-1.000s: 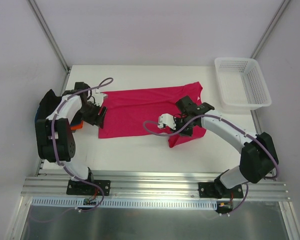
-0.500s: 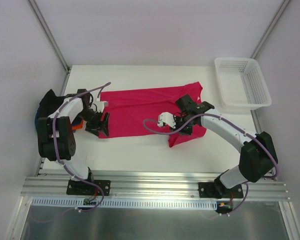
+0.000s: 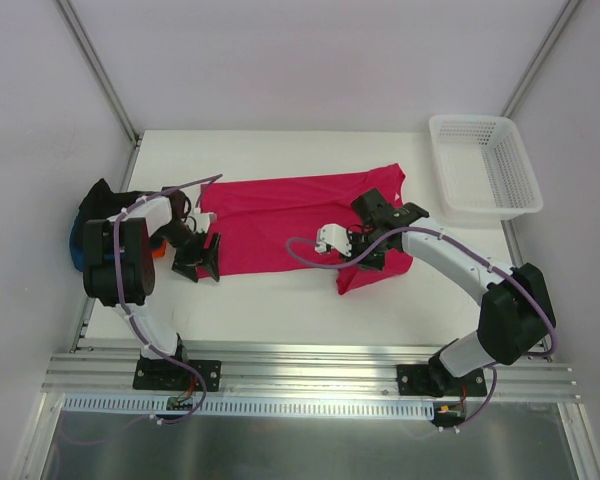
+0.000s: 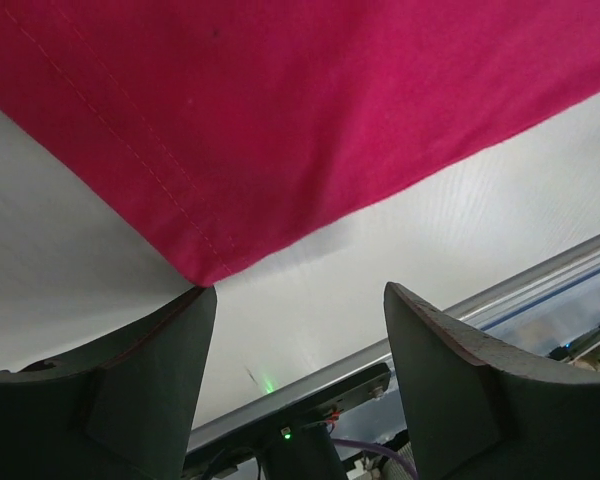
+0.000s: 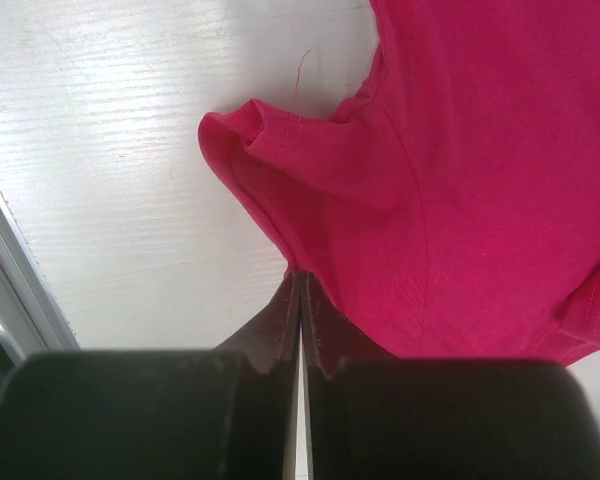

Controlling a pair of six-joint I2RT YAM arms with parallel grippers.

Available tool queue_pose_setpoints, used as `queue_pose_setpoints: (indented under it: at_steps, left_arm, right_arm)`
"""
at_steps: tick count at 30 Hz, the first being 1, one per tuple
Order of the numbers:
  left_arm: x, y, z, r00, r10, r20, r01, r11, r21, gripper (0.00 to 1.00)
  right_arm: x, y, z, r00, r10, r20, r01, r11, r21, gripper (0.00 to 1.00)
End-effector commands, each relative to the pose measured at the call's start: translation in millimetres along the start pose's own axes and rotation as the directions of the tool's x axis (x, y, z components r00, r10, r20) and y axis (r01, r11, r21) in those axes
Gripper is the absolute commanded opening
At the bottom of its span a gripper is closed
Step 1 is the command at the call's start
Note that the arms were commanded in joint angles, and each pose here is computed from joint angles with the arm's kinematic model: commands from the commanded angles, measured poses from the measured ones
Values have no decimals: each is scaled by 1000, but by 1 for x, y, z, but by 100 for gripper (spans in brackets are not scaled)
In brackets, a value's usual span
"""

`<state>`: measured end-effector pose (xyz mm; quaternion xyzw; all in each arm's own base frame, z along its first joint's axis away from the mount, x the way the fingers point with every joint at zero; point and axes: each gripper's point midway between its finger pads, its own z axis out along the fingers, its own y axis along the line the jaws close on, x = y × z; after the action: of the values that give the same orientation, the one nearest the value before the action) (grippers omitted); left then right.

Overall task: Fold and stack the t-shirts
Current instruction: Grap the side of the flattened tshirt closest away from the robot with both arms

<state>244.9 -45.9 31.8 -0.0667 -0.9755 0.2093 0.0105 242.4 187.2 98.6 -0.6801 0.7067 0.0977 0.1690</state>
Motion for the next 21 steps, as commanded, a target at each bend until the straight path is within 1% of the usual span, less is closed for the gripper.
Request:
queue_pose_setpoints:
  at_steps: [1, 9, 16, 17, 20, 21]
  left_arm:
    - [1, 6, 4, 999, -46, -21, 46, 999, -6, 68]
    - [-7, 18, 0, 997, -77, 3, 77, 996, -36, 67]
    - [-6, 23, 3, 995, -98, -6, 97, 994, -50, 66]
    - [-8, 24, 3, 995, -103, -6, 102, 994, -48, 65]
    - [-12, 22, 9, 992, -124, -18, 124, 992, -23, 57]
    - [-14, 21, 10, 991, -130, -18, 130, 991, -14, 47]
  right_arm:
    - [-4, -6, -8, 1000, 19, 20, -19, 1000, 24, 1]
    - [-1, -6, -8, 999, 26, 19, -27, 999, 27, 1]
    - [-2, -7, -7, 999, 26, 20, -27, 999, 24, 1]
    - [-3, -7, -6, 999, 27, 21, -27, 999, 21, 1]
    - [-5, -10, -6, 999, 27, 23, -27, 999, 28, 1]
    - [-5, -10, -6, 999, 27, 23, -28, 999, 26, 0]
